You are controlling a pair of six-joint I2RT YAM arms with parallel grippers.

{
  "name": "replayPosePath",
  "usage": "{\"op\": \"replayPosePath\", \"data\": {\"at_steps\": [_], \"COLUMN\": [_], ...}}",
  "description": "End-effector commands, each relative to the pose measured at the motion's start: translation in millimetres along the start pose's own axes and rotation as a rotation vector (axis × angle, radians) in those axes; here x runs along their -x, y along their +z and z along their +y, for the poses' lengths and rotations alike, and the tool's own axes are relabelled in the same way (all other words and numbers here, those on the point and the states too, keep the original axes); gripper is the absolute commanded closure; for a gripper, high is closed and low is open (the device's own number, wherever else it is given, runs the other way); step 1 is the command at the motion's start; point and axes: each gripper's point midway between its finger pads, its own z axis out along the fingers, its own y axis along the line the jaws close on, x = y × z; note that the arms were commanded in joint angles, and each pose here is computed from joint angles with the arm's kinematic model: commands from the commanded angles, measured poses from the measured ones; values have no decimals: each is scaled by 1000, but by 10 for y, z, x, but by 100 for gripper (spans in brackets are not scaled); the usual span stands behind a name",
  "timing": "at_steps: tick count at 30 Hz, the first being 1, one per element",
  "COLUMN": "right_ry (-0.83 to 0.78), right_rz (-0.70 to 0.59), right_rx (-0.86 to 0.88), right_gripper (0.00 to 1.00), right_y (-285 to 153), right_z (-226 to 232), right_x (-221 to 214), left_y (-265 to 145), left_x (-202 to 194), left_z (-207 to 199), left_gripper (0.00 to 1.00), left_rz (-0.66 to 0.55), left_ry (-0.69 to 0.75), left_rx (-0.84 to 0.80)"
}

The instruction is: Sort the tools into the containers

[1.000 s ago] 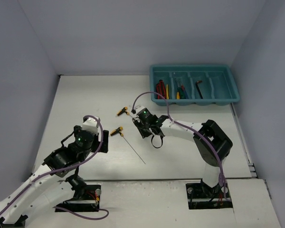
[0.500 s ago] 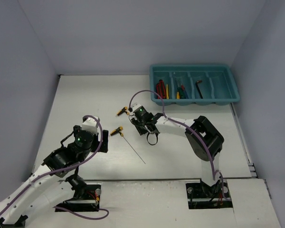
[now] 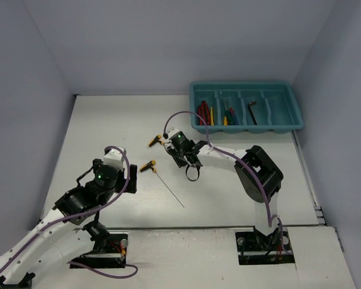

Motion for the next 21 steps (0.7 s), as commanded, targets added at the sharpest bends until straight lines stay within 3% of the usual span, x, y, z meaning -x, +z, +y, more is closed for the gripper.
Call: {"op": "replayPosePath", "data": {"at_steps": [1,21], "right_ry": [-4,-5], "right_rz": [-87,-9], "right_rx": [-29,20], "right_gripper": [73,73], "right_y": [-102,77], "right_z": [-93,-122], "right_x": [340,54], "left_y": [-45,-28], "left_x": [233,214], "left_z": [-3,-12], "left_gripper": [3,3], "left_rz": [-61,-51], "left_ry": [-40,-37], "left_rx": [9,8]}}
